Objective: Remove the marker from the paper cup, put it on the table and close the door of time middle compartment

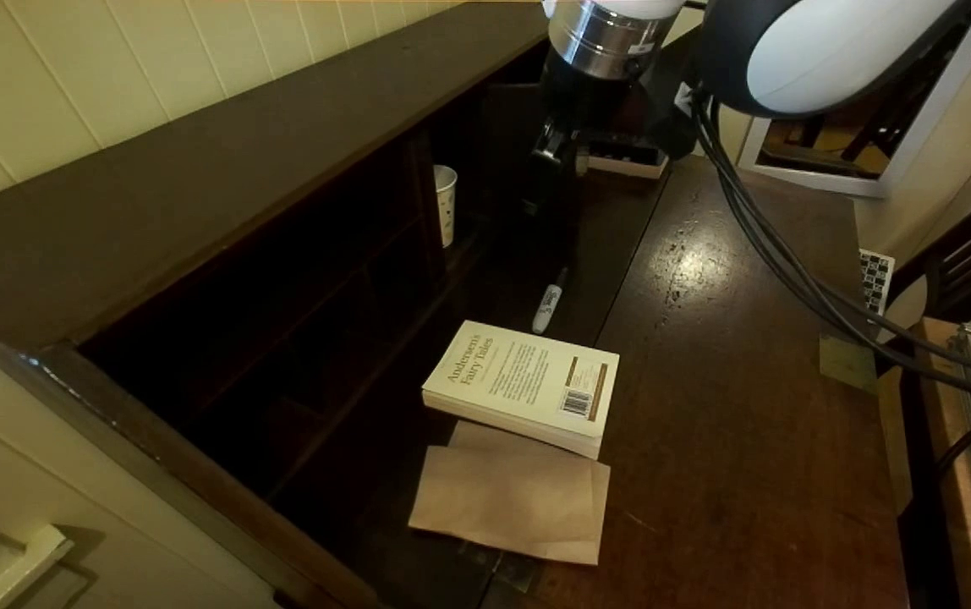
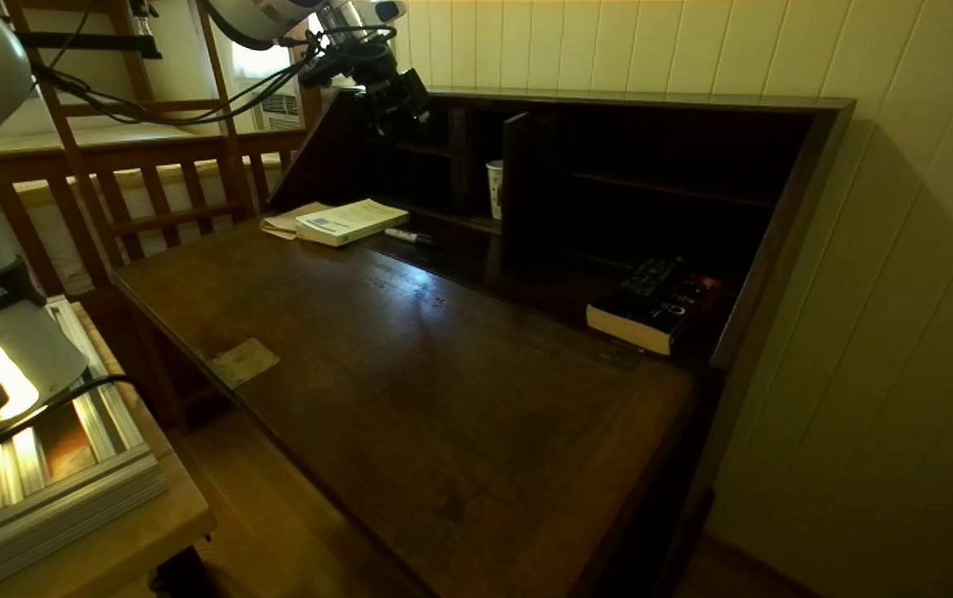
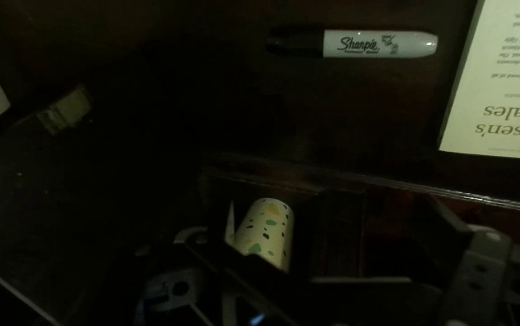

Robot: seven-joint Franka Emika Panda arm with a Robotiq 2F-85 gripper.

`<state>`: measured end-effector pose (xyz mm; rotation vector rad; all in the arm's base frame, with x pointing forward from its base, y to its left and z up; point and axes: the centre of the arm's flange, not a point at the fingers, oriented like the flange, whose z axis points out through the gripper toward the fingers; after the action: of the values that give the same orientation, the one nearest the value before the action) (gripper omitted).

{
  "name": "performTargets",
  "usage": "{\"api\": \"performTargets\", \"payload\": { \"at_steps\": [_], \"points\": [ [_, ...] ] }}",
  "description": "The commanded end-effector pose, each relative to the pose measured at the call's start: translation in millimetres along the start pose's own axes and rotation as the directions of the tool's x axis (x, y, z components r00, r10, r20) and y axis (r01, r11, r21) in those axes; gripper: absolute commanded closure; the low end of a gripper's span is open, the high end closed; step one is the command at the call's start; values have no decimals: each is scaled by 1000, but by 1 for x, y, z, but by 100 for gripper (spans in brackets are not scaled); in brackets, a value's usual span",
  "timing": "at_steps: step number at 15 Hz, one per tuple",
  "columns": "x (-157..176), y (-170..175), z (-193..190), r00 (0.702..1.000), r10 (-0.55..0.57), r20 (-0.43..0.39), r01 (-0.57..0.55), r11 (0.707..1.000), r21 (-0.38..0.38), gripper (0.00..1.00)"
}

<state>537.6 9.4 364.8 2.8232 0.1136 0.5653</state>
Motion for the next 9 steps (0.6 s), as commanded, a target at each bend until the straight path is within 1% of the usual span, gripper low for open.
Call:
{"api": "performTargets", "payload": {
  "at_steps": [1,5,9],
  "points": [
    [-19,14,-47,995,95,38,-95,995,10,0],
    [-19,24,-55,991,118,63,-120,993,23,0],
    [-19,33,-63,987,153,56,-156,985,69,0]
  ]
}}
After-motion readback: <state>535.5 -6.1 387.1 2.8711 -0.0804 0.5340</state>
